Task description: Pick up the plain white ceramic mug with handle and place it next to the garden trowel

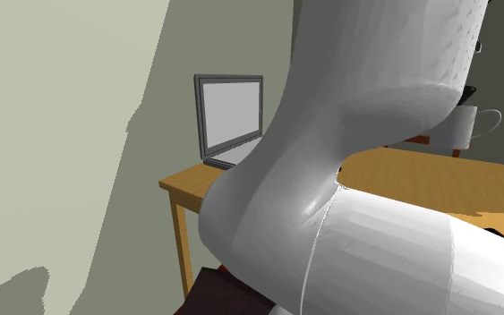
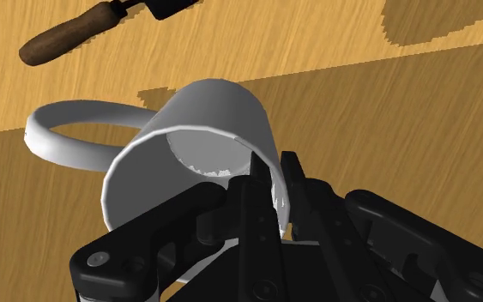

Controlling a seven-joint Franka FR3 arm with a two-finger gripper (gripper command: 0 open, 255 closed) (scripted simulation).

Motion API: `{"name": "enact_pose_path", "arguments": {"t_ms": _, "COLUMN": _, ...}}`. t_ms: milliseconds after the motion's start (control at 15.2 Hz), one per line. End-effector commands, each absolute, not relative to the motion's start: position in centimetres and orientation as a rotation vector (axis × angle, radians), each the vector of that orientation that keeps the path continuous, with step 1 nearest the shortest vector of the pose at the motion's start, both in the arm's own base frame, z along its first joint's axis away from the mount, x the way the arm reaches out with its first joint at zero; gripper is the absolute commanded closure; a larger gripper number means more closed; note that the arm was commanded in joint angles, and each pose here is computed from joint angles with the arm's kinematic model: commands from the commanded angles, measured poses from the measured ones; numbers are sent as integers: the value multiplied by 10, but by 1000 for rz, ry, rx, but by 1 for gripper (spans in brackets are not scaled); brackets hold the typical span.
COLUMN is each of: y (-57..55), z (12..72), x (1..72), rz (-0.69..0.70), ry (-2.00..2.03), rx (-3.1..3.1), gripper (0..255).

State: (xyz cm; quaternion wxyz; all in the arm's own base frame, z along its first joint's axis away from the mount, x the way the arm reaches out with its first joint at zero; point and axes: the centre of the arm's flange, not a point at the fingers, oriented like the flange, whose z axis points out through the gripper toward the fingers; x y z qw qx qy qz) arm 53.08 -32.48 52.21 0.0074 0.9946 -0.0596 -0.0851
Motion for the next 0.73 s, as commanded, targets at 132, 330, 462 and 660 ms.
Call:
{"name": "enact_pose_path", "arguments": {"t_ms": 132, "y": -333, "z": 503, "x": 532, "rz": -266, "ry": -183, "rx": 3110, "gripper": 255}}
{"name": "enact_pose_path", "arguments": {"t_ms": 330, "y": -333, "z": 487, "x": 532, "rz": -266, "ry": -183, "rx": 3110, "gripper": 255}}
{"name": "enact_pose_path", "arguments": {"t_ms": 462, "y": -333, "z": 477, "x": 532, "rz": -266, "ry": -183, "rx": 3110, "gripper": 255}}
{"name": "enact_pose_path", "arguments": {"t_ms": 660, "y": -333, "z": 461, "x": 532, "rz": -266, "ry": -183, "rx": 3110, "gripper": 255}}
